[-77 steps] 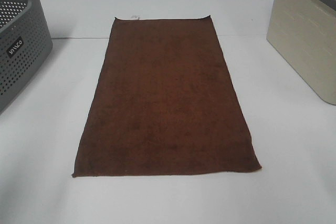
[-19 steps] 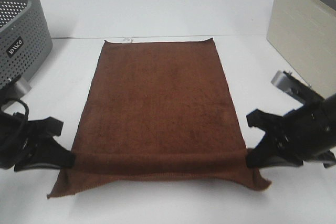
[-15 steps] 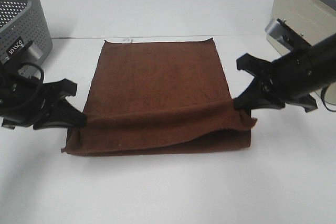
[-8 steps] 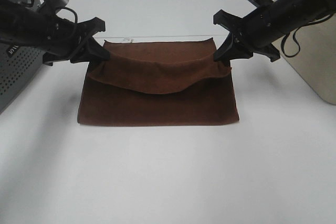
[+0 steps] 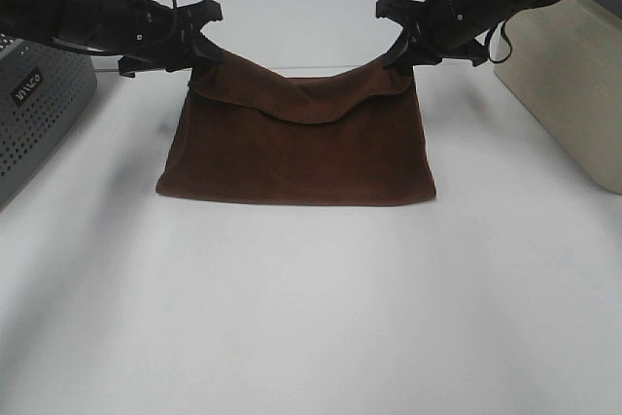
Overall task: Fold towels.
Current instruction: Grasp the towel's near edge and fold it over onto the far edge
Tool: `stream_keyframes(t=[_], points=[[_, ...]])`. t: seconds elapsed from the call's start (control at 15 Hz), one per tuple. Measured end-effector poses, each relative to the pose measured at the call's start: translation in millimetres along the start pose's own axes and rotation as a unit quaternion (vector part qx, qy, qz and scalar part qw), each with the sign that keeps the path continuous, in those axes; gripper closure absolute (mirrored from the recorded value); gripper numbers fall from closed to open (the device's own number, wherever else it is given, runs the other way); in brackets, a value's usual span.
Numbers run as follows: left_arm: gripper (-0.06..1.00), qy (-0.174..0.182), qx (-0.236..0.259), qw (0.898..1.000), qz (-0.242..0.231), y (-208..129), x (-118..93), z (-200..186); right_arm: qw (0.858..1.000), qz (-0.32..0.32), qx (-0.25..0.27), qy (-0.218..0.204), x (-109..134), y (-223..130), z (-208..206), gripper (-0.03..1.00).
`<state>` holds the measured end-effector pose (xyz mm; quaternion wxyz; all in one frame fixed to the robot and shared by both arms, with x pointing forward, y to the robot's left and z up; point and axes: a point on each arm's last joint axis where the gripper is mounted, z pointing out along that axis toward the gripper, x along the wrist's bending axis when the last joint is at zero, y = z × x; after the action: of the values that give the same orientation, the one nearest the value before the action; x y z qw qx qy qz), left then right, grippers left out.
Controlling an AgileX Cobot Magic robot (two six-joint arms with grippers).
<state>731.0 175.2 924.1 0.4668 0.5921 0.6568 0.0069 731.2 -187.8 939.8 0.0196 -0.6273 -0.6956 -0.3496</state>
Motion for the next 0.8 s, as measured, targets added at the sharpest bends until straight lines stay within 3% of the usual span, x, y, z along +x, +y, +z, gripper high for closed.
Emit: stream_keyframes(t=[0.27, 0.53, 0.73, 0.8], points=[[0.93, 0.023, -0.045, 0.999, 0.014, 14.5, 14.3, 24.8, 0.998, -0.005, -0.065, -0.027, -12.8, 16.5, 16.3, 0.97], [0.93, 0.033, -0.068, 0.997, 0.017, 19.9, 26.5, 45.0, 0.995, -0.005, -0.083, -0.052, -29.3, 12.1, 36.5, 0.97], [0.87, 0.043, -0.072, 0.996, 0.015, 17.9, 32.6, 49.9, 0.995, -0.014, -0.079, -0.058, -35.3, 8.0, 45.1, 0.85], [0.83, 0.043, -0.072, 0.996, 0.015, 17.6, 32.9, 50.2, 0.995, -0.016, -0.079, -0.058, -35.3, 8.0, 45.1, 0.76]])
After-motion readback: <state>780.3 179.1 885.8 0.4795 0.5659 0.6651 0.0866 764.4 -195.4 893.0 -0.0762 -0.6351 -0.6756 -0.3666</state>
